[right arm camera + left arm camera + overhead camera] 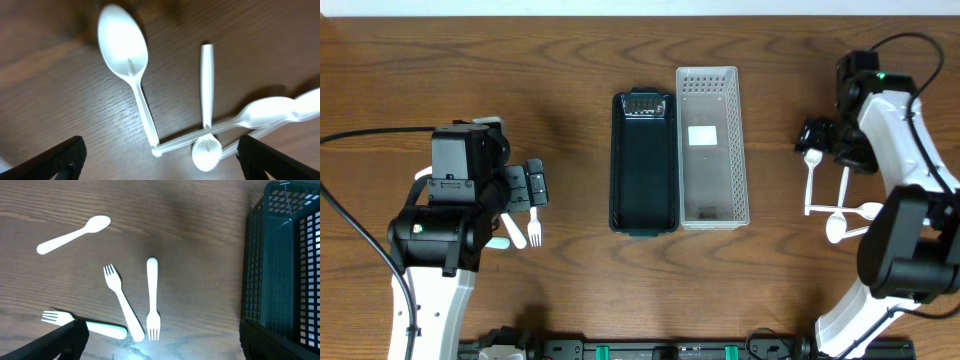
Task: Pack container
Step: 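Move the right gripper to the spoons and grasp a white spoon, then carry the white spoon into the white basket with the right gripper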
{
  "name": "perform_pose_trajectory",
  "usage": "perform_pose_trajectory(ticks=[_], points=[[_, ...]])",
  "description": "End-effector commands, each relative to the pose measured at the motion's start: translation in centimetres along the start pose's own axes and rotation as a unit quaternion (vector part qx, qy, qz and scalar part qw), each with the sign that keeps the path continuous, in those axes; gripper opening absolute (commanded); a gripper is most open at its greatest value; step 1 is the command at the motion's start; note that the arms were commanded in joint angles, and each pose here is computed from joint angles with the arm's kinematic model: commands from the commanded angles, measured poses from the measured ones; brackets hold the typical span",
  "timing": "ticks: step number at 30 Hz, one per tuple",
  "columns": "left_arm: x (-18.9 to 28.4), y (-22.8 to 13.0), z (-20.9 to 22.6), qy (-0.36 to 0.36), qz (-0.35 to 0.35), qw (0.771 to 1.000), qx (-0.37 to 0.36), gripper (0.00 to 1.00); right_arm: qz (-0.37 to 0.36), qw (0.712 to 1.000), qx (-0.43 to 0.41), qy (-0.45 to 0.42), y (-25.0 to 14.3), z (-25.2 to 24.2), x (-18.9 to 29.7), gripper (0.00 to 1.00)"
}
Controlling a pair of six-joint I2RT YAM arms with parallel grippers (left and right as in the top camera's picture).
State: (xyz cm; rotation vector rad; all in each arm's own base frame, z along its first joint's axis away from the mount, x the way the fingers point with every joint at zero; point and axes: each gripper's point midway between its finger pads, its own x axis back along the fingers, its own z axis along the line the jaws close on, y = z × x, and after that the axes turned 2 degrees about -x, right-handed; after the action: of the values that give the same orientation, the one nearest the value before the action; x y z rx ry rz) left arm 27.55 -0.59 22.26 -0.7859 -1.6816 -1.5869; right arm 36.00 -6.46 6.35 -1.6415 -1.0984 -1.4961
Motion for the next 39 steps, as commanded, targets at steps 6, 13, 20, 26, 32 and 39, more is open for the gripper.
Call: perform_pose_trajectory(ticks=[6,13,20,26,32,39], points=[[0.5,0.6,0.3,0.005,-0.009,1.0,0.004,0.98,0.017,0.998,0.057,0.02,-0.5,1.3,-3.3,0.99],[0.5,0.6,0.3,0.005,-0.009,1.0,0.004,0.98,0.023,0.998,0.058,0.033,-1.5,1.9,-6.0,0.99],[0.5,0.6,0.3,0.005,-0.009,1.0,0.004,0.98,0.019,0.998,0.057,0.036,-1.7,2.0,-7.2,0.98],[0.5,0.5,0.2,0.005,-0.009,1.0,0.003,0.98,0.013,0.998,0.051,0.039,-1.8,2.1,-7.8,0.72],[0.5,0.5,0.2,0.004,-0.009,1.0,0.003,0.98,0.012,0.998,0.051,0.037,-1.8,2.1,-7.9,0.38],[0.5,0.6,0.2,0.005,-0.009,1.0,0.003,0.98,0.015,0.998,0.051,0.036,-1.9,2.0,-7.9,0.04]])
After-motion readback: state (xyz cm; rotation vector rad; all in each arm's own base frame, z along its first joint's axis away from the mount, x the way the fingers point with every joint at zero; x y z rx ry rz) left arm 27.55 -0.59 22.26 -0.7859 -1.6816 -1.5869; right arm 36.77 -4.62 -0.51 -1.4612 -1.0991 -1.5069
